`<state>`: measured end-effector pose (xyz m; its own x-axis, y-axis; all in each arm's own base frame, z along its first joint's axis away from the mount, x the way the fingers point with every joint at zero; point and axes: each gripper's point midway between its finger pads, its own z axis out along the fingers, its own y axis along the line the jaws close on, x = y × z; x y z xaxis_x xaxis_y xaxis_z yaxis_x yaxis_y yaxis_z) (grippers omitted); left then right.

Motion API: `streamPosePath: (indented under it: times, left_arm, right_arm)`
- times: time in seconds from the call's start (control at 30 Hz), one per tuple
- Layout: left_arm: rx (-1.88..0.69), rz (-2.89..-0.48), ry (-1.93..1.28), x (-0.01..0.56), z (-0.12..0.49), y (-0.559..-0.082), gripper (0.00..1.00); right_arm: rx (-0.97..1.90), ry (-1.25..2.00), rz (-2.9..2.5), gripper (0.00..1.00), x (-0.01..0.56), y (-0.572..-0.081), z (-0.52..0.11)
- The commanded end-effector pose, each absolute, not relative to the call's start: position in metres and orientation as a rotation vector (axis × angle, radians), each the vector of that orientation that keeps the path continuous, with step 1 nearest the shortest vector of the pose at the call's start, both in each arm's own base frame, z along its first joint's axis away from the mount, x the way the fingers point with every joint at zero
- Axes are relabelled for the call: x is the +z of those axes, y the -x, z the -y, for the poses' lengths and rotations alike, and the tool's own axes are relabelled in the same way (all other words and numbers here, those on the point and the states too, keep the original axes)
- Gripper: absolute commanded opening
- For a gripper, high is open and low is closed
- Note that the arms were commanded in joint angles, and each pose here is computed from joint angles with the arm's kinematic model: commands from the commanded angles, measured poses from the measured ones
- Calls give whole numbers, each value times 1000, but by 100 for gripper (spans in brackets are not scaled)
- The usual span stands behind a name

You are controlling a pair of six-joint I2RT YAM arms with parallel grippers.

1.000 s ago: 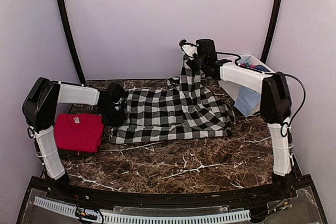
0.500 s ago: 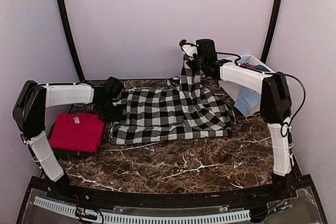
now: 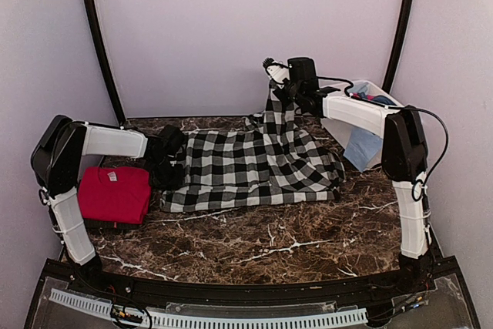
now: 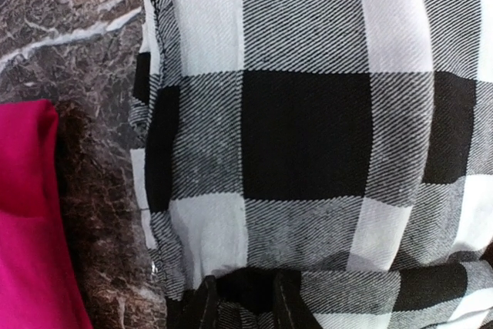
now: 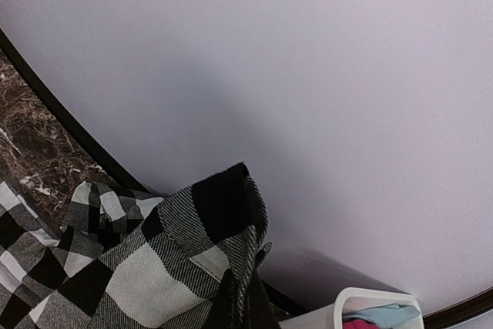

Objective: Fold and stack the mixed laundry pile
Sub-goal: Fold the flattened shirt at the center of the board.

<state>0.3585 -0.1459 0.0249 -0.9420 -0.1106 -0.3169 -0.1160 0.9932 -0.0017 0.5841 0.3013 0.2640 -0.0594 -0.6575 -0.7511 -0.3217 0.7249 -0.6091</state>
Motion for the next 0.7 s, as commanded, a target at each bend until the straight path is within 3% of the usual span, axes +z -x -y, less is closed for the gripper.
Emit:
streamPosePath:
  times: [0.0,0.07,0.2,0.3,0.5,0.67]
  left_arm:
    - [10,-2841,166,11,149,-354,23]
    - [21,-2852,165,5,148,-352,21]
    - [57,-2847,172,6,143,-352,6]
    - [70,-2831,175,15,140,-353,0]
    - [107,-2790,175,36,135,-357,0]
    - [104,-2765,170,50,135,-361,14]
  right_arm:
    - [-309,733,-1598,0,304,-579,-299]
    - [-310,734,-1599,0,303,-578,-299]
    - [-311,734,-1601,0,303,-578,-299]
    - [-311,734,-1598,0,304,-578,-299]
    - [-312,727,-1591,0,312,-576,-297]
    - [-309,720,-1576,0,321,-574,-296]
